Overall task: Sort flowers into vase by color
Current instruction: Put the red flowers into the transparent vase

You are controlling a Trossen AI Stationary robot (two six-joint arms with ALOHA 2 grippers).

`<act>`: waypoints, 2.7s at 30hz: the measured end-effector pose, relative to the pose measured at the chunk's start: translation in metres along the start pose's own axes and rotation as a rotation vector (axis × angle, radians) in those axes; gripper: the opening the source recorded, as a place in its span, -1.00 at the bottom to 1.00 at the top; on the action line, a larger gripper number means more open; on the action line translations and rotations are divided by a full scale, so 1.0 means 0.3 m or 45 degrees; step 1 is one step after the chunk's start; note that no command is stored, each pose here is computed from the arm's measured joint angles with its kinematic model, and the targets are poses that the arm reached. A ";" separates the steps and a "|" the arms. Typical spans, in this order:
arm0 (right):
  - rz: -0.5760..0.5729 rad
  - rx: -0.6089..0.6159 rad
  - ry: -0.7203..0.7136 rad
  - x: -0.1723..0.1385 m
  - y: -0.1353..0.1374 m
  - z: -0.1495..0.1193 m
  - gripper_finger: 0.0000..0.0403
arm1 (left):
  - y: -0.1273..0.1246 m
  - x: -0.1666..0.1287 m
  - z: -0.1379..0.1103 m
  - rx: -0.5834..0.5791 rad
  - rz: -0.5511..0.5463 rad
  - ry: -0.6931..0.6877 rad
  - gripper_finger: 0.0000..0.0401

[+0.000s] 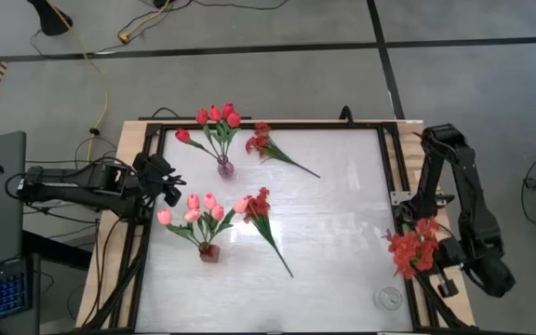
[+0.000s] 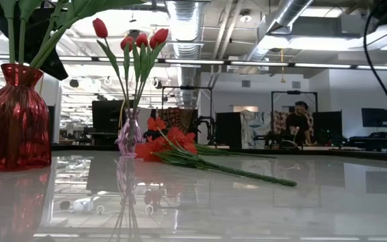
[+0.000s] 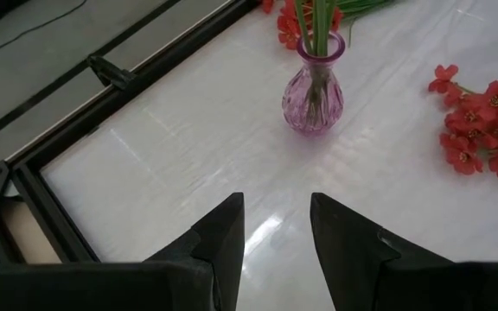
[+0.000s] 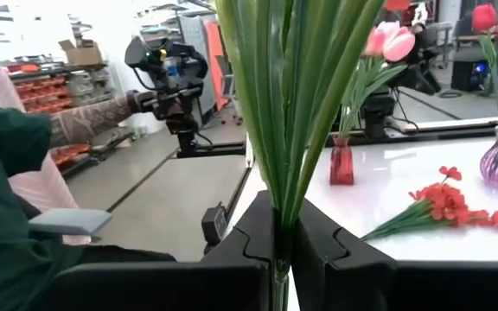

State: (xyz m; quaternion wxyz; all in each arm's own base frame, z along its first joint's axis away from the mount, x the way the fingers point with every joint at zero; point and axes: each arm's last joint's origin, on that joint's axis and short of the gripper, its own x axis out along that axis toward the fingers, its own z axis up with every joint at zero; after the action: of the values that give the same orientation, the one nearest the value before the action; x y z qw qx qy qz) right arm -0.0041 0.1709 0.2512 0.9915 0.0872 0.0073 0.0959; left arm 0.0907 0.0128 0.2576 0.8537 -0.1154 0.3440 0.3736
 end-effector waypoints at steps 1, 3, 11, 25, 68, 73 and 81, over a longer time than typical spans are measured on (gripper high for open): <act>-0.003 0.002 -0.001 0.001 0.012 -0.008 -0.79 | 0.000 0.000 0.000 0.000 0.000 0.000 -0.39; -0.004 0.029 -0.001 0.002 0.034 -0.020 -0.79 | 0.000 0.000 0.000 0.000 0.000 0.000 -0.39; -0.034 0.114 -0.007 0.018 0.097 -0.057 -0.77 | 0.000 0.000 0.000 0.000 0.002 -0.002 -0.39; -0.047 0.201 -0.011 0.026 0.118 -0.057 -0.76 | 0.002 0.000 -0.001 -0.008 0.016 -0.005 -0.39; 0.024 0.042 0.060 0.001 0.164 -0.170 -0.59 | 0.003 0.000 -0.001 -0.007 0.023 -0.008 -0.39; 0.028 0.076 0.069 0.000 0.162 -0.163 -0.27 | 0.003 0.000 -0.001 -0.007 0.023 -0.007 -0.39; 0.120 0.221 0.272 -0.001 0.149 -0.119 0.18 | 0.003 0.000 -0.001 -0.007 0.023 -0.007 -0.39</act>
State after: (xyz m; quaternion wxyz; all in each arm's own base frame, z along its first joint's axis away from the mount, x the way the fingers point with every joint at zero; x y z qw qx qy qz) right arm -0.0140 0.2200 0.2238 0.9683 0.1622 0.1169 0.1499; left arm 0.0899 0.0132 0.2575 0.8509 -0.1136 0.3418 0.3824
